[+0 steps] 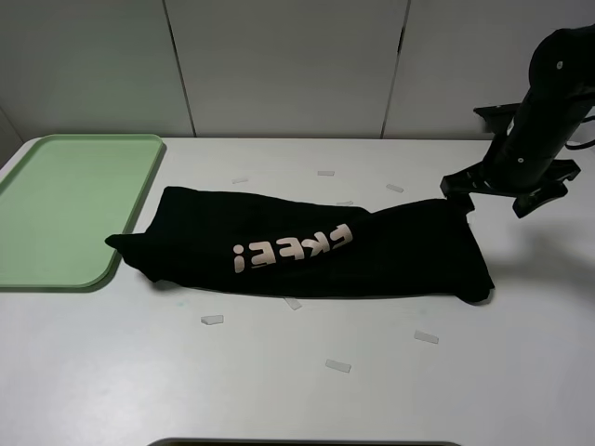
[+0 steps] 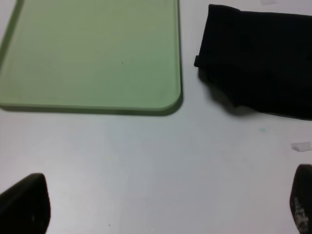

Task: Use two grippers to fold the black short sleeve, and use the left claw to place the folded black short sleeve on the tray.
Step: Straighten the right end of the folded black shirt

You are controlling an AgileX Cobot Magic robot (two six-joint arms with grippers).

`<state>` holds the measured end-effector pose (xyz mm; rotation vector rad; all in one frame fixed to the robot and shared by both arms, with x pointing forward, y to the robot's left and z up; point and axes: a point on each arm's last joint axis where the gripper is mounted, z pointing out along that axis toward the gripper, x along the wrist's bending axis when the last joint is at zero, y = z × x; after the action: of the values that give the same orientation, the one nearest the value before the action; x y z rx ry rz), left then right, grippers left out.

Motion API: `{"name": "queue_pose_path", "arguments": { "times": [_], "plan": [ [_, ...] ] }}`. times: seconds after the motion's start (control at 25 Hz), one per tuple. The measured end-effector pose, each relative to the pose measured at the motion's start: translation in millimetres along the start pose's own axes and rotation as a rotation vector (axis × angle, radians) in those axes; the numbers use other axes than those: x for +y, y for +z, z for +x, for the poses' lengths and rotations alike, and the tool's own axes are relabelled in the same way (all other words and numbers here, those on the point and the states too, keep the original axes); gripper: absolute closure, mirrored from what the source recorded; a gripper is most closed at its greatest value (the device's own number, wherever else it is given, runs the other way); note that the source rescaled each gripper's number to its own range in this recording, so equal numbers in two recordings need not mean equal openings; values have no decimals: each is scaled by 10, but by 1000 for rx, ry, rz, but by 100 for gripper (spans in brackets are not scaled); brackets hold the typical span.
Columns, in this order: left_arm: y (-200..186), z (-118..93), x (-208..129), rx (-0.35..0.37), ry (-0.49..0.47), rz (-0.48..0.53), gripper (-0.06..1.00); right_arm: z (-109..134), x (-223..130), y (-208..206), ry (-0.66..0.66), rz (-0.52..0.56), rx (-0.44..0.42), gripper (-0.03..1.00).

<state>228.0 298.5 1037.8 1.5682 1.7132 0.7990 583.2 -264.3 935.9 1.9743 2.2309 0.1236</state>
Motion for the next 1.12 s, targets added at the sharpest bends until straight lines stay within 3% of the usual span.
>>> {"name": "queue_pose_path", "arguments": {
  "times": [0.6,1.12],
  "plan": [
    [0,0,0,0,0,0,-4,109,-18,519,-12,94,85,-3],
    [0,0,0,0,0,0,-4,126,-12,714,-46,119,102,-3]
  ]
}}
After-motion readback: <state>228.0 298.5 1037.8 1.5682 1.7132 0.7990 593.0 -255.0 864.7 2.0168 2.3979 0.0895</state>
